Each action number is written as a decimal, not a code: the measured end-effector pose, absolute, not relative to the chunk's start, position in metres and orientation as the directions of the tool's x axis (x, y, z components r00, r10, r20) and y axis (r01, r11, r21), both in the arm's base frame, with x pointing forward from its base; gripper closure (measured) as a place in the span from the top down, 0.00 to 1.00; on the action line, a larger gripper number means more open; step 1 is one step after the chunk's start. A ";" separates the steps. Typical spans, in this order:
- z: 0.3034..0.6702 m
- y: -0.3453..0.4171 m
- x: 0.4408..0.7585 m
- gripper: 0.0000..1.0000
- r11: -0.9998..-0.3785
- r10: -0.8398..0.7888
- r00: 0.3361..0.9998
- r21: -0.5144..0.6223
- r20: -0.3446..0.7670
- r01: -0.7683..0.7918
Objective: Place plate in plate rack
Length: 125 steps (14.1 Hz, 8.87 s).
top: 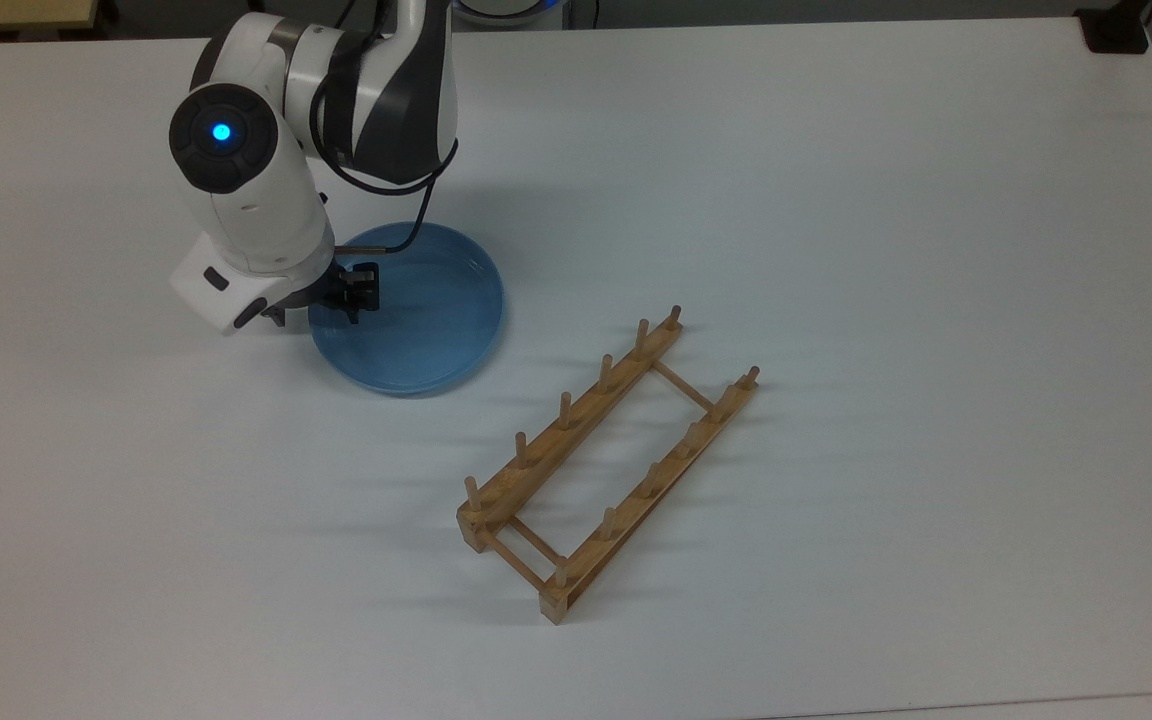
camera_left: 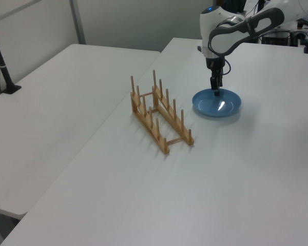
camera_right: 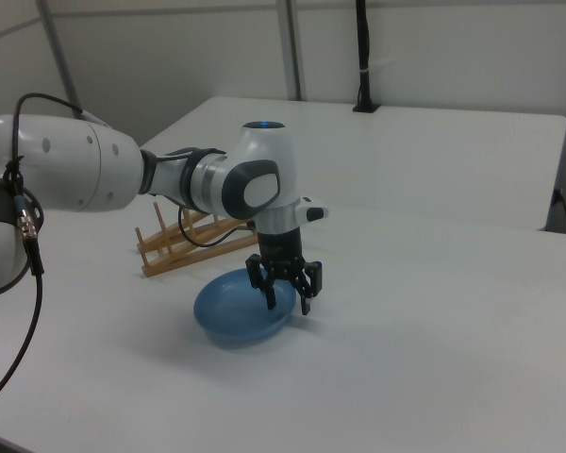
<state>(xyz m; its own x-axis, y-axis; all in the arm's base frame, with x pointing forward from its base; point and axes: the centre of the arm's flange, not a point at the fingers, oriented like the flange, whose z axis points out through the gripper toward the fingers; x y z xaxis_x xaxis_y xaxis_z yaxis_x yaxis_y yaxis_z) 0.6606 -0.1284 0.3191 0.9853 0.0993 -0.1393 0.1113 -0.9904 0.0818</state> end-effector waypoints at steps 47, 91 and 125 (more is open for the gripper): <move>0.649 0.030 0.631 0.05 -0.838 0.516 0.744 0.433 0.424 0.333; 0.484 0.239 0.609 0.05 -0.486 0.661 0.714 0.857 0.231 0.173; 0.586 0.075 0.576 1.00 -0.990 -0.139 0.990 0.027 0.023 -0.140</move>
<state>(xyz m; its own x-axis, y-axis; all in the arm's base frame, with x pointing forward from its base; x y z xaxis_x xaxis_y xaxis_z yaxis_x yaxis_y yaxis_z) 0.5759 0.0753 0.5858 0.9900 -0.1392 0.0225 -0.1397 -0.9898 0.0266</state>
